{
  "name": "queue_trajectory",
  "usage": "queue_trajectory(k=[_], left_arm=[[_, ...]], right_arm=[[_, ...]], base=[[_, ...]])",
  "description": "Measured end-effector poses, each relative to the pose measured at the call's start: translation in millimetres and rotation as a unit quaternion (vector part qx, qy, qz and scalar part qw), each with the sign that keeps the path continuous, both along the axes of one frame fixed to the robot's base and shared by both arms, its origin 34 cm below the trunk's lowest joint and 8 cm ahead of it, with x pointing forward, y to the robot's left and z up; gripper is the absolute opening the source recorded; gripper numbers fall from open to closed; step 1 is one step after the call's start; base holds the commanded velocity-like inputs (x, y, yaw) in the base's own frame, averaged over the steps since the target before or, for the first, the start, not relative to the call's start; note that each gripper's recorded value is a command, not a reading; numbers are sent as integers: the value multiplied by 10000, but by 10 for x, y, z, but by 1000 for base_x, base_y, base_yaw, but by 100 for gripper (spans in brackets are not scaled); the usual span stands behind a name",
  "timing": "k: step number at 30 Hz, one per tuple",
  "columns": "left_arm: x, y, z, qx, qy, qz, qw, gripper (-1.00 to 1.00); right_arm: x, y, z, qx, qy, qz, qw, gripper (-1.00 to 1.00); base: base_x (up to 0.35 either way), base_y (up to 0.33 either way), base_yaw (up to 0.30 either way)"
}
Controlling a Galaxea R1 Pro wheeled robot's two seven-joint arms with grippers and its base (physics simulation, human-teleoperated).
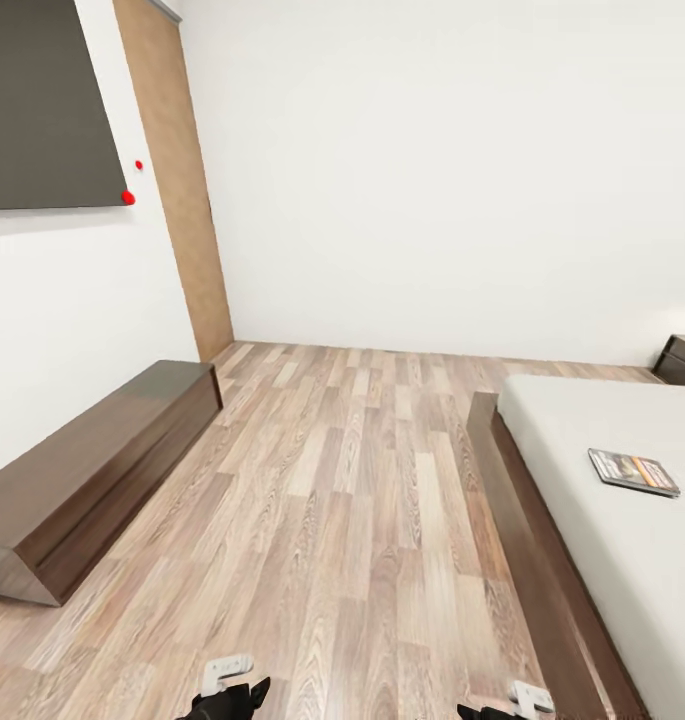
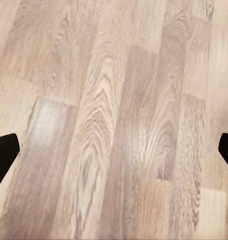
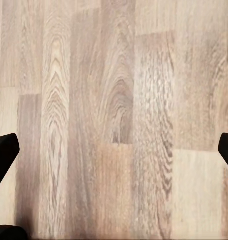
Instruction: In the bedroom, move the book from the bed onto either nightstand, and place the two sandals side by side next to the bed.
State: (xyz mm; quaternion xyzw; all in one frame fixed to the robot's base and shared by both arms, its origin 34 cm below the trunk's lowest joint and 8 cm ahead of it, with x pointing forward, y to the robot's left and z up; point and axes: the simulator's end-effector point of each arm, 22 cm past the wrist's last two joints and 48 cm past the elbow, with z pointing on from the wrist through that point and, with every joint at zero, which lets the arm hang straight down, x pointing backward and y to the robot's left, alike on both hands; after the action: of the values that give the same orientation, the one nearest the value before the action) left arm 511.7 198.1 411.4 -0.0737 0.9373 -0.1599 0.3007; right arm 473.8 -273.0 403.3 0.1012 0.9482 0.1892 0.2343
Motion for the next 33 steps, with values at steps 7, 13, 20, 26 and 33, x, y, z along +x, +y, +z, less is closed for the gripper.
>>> queue_trajectory(k=[7, 13, 20, 26, 33], left_arm=[[0, 0, 0, 0, 0, 0, 10000, 100], [0, -2, 0, -1, 0, -1, 10000, 100], [0, 0, 0, 0, 0, 0, 10000, 100], [1, 15, 2, 7, -3, 9, 10000, 100], [2, 32, 3, 11, -5, 24, 10000, 100]], right_arm=[[-2, 2, -1, 2, 2, -1, 10000, 100], [2, 2, 1, 2, -1, -3, 10000, 100], [-2, 0, -1, 0, 2, 0, 10000, 100], [-2, 1, 1, 0, 1, 1, 10000, 100], [-2, 2, 2, 2, -1, -1, 10000, 100]], base=[[0, 0, -238], [0, 0, -238], [0, 0, -222], [152, 48, -53], [286, 147, -4]])
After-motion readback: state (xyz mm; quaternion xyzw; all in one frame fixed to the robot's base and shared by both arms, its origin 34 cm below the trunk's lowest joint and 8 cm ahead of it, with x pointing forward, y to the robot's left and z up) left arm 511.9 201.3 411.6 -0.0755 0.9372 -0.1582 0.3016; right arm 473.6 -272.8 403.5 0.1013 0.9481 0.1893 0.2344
